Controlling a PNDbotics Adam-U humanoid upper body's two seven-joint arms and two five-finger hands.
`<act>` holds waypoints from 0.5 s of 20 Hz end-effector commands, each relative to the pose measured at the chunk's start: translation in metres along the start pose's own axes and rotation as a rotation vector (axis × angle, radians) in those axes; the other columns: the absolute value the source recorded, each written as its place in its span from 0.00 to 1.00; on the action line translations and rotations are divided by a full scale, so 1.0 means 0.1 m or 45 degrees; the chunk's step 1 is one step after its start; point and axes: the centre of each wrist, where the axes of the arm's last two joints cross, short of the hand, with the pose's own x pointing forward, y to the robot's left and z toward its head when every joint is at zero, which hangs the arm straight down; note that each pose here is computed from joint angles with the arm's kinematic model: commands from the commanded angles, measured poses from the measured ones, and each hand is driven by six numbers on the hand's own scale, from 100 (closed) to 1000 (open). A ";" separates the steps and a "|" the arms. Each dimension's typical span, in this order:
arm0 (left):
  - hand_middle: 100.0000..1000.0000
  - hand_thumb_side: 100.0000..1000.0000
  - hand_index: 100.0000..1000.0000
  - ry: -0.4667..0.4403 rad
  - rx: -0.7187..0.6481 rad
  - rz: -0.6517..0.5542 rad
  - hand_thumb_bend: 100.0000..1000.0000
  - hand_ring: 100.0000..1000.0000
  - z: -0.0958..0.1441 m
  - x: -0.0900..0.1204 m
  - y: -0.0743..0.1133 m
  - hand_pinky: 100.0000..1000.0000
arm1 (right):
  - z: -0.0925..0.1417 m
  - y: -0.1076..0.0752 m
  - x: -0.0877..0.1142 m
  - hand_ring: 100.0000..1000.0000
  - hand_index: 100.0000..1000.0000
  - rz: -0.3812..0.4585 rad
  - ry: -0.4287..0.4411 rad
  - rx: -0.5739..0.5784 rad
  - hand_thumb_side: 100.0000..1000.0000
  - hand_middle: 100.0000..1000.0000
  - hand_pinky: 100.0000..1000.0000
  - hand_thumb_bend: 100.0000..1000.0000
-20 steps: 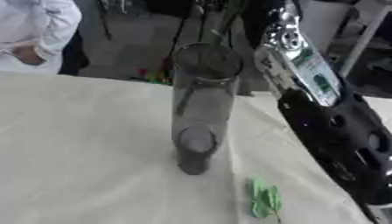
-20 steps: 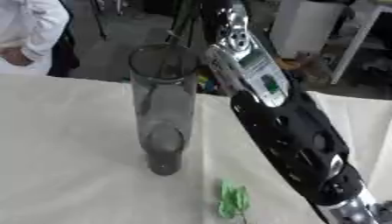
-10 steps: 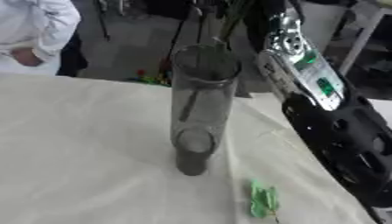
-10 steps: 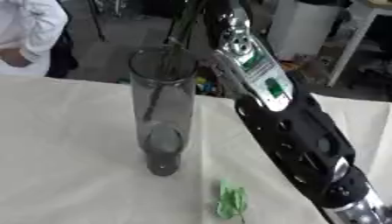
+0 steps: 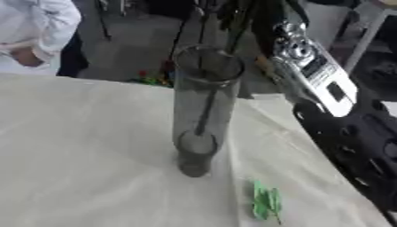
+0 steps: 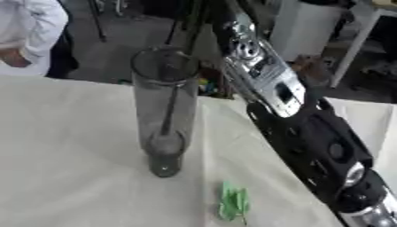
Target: Arrange flowers into the vase.
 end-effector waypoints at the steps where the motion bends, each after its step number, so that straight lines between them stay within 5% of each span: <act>1: 0.87 1.00 0.94 -0.038 0.009 -0.010 0.00 0.93 -0.06 0.05 0.04 0.81 | 0.01 -0.10 0.18 0.41 0.19 0.068 -0.044 0.009 1.00 0.23 0.42 0.00; 10: 0.87 1.00 0.94 -0.037 0.012 -0.008 0.00 0.93 -0.06 0.05 0.04 0.81 | 0.04 -0.11 0.18 0.49 0.22 0.085 -0.043 0.042 1.00 0.33 0.58 0.00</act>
